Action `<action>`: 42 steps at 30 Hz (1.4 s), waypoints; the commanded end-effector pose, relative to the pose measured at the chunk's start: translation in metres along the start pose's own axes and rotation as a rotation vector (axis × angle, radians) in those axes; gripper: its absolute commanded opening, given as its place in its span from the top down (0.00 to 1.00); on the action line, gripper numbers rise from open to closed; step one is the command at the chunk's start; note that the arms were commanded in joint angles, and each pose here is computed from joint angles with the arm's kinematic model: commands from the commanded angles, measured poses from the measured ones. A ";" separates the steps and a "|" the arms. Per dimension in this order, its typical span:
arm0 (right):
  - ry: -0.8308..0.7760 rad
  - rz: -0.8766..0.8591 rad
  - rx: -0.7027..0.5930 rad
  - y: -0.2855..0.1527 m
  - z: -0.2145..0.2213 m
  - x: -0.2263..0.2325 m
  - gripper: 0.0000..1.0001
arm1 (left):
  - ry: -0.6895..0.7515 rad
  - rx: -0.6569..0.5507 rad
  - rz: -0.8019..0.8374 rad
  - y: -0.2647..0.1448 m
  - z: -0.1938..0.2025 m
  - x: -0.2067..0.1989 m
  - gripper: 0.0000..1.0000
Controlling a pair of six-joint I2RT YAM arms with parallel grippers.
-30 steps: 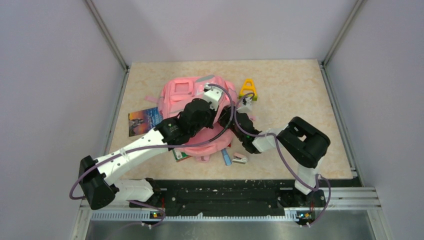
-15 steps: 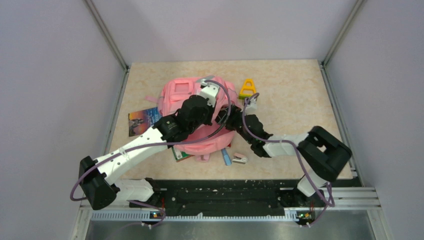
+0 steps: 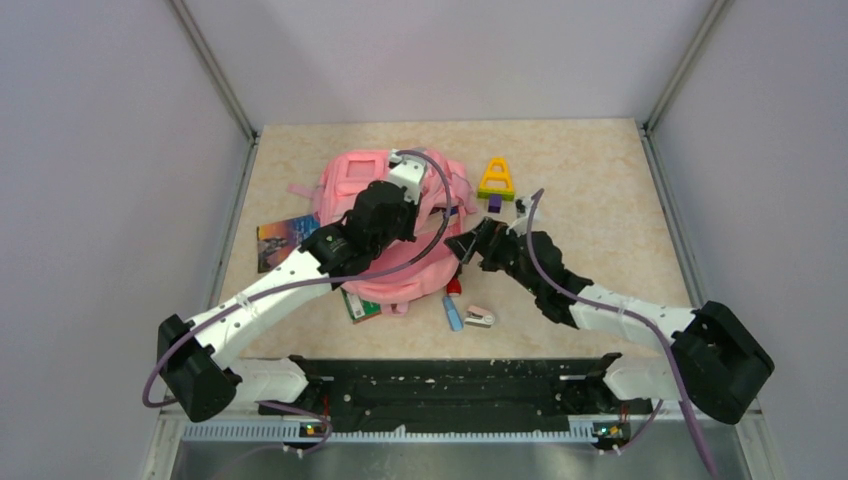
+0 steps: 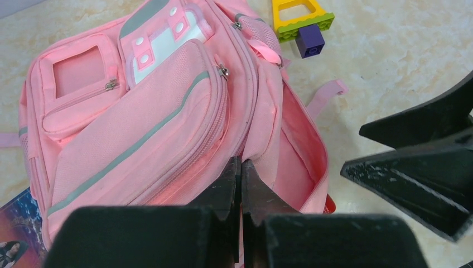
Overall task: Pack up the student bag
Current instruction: Place the book in the student bag.
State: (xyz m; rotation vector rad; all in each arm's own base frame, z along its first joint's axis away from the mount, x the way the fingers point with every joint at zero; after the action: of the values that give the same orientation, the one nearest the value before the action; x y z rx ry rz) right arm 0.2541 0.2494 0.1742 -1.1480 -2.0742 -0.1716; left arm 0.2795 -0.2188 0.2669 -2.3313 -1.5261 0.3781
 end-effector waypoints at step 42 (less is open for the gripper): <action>-0.063 0.266 -0.093 0.035 -0.042 -0.055 1.00 | -0.197 -0.170 0.063 0.127 -0.044 -0.004 0.92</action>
State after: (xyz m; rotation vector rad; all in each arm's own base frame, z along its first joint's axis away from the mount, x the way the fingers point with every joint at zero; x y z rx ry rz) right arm 0.3258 0.2087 0.1341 -1.5377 -1.8799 -0.0482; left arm 0.3833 -0.2849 0.2717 -2.6041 -1.5628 0.5545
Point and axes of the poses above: each gripper's point midway between its finger pads, its own y axis out along the fingers, its own x axis along the line the jaws close on, z = x × y, the point moved 4 cm from there along -y, back along the fingers, and after that the axes turned 3 degrees about -y, right-handed, at the moved point
